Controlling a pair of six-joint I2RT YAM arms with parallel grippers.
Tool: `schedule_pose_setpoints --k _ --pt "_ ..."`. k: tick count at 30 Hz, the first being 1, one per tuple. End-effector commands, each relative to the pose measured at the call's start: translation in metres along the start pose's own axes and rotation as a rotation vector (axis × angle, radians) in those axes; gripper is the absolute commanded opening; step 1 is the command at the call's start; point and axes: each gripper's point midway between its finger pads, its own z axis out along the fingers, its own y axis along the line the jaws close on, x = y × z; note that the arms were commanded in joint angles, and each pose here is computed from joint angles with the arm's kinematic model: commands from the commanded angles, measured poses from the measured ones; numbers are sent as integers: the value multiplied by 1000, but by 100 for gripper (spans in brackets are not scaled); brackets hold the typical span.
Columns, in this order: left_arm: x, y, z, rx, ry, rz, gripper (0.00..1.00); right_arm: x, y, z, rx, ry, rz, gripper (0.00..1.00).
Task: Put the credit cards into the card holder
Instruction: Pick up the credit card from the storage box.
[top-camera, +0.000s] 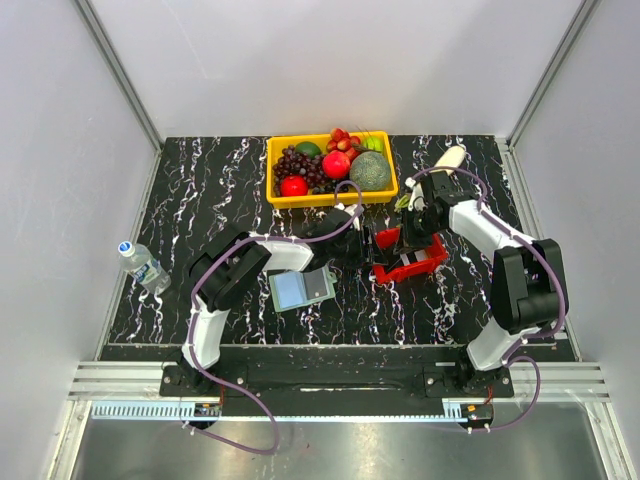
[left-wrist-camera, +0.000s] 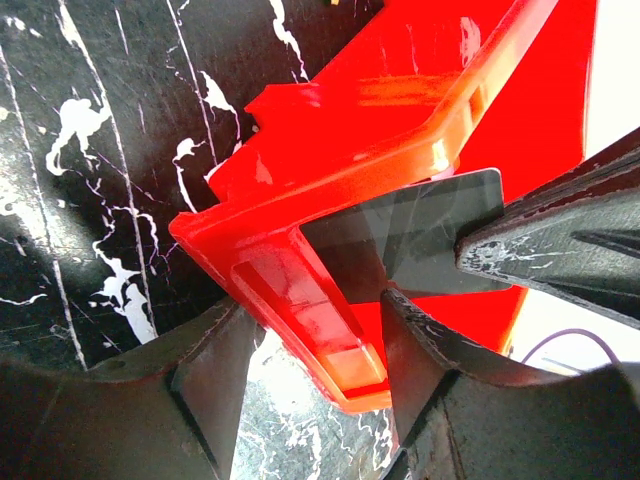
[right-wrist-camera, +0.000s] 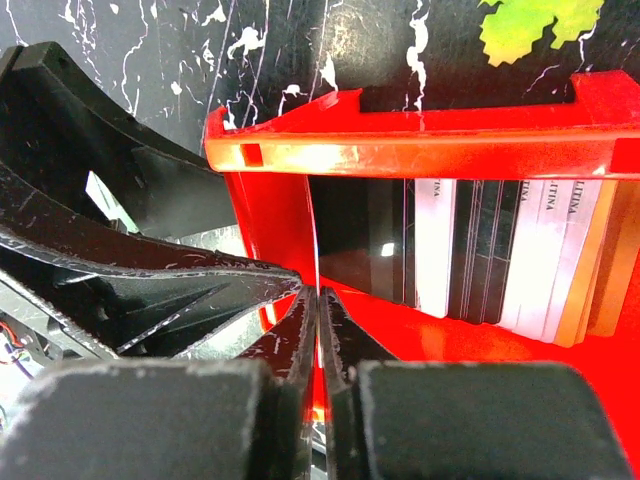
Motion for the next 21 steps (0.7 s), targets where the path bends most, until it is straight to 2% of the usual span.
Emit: schedule_pose_setpoints --k 1,4,8,13,17,21 --pt "-17 -15 -10 42 -56 49 56 -17 5 -13 6 -80 -32 4" --pt "-23 -21 -20 38 -84 95 59 -27 7 -28 33 -138 -54 2" --pt "-32 -25 -40 40 -144 159 68 -38 14 -43 25 -183 -85 0" --pt "-44 -30 -65 50 -194 219 72 -40 23 -53 -5 -194 -95 0" --pt "-55 -43 -88 96 -230 282 72 -44 32 -72 -17 -243 -113 0" --pt "-78 -58 -126 236 -239 416 75 -47 61 -90 -139 -266 -152 0"
